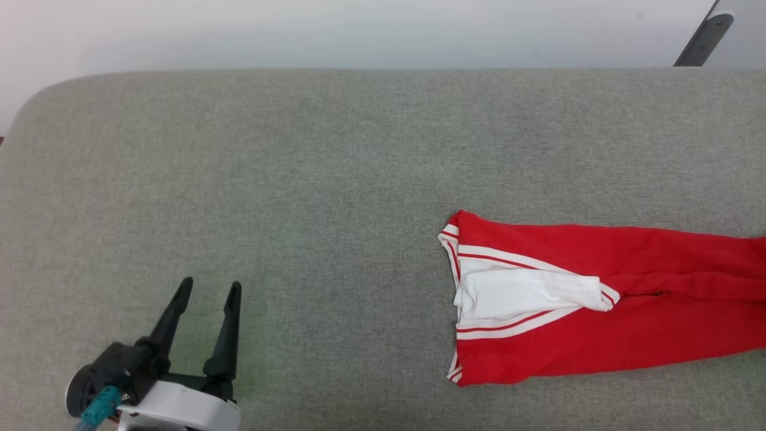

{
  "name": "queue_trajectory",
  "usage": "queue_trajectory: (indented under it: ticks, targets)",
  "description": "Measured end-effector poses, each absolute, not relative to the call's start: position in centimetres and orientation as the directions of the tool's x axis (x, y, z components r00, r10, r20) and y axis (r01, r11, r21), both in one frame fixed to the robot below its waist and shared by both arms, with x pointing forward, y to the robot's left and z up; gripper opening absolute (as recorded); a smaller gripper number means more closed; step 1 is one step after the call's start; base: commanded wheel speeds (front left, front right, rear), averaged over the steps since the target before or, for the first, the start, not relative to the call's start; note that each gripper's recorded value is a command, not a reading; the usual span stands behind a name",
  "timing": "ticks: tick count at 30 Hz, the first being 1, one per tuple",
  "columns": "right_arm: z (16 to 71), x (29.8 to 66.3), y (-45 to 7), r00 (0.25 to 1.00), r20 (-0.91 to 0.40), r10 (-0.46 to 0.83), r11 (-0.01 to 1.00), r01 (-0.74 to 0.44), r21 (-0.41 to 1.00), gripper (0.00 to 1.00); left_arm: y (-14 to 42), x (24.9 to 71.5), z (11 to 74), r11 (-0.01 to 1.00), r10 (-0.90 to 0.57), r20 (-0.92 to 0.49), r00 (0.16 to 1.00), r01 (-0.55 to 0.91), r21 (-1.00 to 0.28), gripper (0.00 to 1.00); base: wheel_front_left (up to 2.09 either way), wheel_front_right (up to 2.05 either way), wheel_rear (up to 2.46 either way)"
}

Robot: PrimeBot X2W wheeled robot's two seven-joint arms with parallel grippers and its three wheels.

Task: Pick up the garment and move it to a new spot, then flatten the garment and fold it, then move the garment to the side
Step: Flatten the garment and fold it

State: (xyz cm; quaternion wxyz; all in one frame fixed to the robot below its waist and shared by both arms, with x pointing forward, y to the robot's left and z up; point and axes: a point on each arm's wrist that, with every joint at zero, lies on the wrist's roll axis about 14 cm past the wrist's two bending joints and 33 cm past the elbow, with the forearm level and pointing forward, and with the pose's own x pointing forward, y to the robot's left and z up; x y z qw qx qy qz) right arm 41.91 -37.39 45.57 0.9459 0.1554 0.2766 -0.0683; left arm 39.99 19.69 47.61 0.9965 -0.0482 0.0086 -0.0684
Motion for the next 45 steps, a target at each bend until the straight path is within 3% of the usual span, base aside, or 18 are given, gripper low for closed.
queue_trajectory:
  ticks: [8, 15, 21, 29, 38, 39, 40, 41, 42, 45]
  targets:
    - [46.9, 42.8, -27.0, 0.834, -0.494, 0.244, 0.941, -0.080, 0.329, 0.00, 19.5, 39.9, 48.3, 0.985, -0.140, 0.011, 0.990, 0.140, -0.098, 1.00, 0.00, 0.00, 0.00]
    - [47.8, 41.9, -16.8, 0.739, -0.457, 0.496, 0.858, -0.334, 0.391, 0.00, 20.1, 39.2, 48.8, 0.988, -0.118, 0.022, 0.993, 0.120, -0.099, 1.00, 0.00, 0.00, 0.00]
    - [48.3, 41.1, -10.0, 0.638, -0.436, 0.634, 0.771, -0.485, 0.411, 0.00, 20.7, 38.5, 48.9, 0.990, -0.090, 0.023, 0.996, 0.092, -0.105, 1.00, 0.00, 0.00, 0.00]
    - [47.6, 41.4, -4.9, 0.554, -0.453, 0.698, 0.714, -0.591, 0.376, 0.00, 21.1, 38.0, 48.9, 0.991, -0.068, 0.022, 0.997, 0.070, -0.114, 1.00, 0.00, 0.00, 0.00]
    - [45.1, 41.7, -4.1, 0.540, -0.490, 0.685, 0.722, -0.590, 0.360, 0.00, 21.5, 37.9, 48.7, 0.992, -0.052, 0.014, 0.999, 0.053, -0.116, 1.00, 0.00, 0.00, 0.00]
    - [45.0, 41.8, -4.2, 0.545, -0.488, 0.681, 0.726, -0.586, 0.359, 0.07, 21.5, 37.9, 48.6, 0.992, -0.052, 0.013, 0.999, 0.053, -0.117, 1.00, 0.00, 0.00, 0.00]
    - [44.9, 41.9, -4.3, 0.553, -0.485, 0.678, 0.730, -0.582, 0.357, 0.33, 21.5, 37.9, 48.6, 0.992, -0.053, 0.012, 0.999, 0.054, -0.118, 1.00, 0.00, 0.00, 0.00]
    - [45.0, 42.0, -4.4, 0.563, -0.475, 0.676, 0.733, -0.579, 0.357, 0.93, 21.4, 38.0, 48.5, 0.991, -0.055, 0.011, 0.998, 0.056, -0.118, 1.00, 0.00, 0.00, 0.00]
    - [45.2, 42.1, -4.4, 0.573, -0.464, 0.676, 0.734, -0.575, 0.361, 1.00, 21.3, 38.0, 48.5, 0.991, -0.059, 0.010, 0.998, 0.059, -0.120, 1.00, 0.00, 0.00, 0.00]
    - [45.9, 42.3, -4.7, 0.597, -0.430, 0.677, 0.736, -0.556, 0.386, 1.00, 20.9, 38.2, 48.5, 0.990, -0.070, 0.010, 0.997, 0.071, -0.123, 1.00, 0.00, 0.00, 0.00]
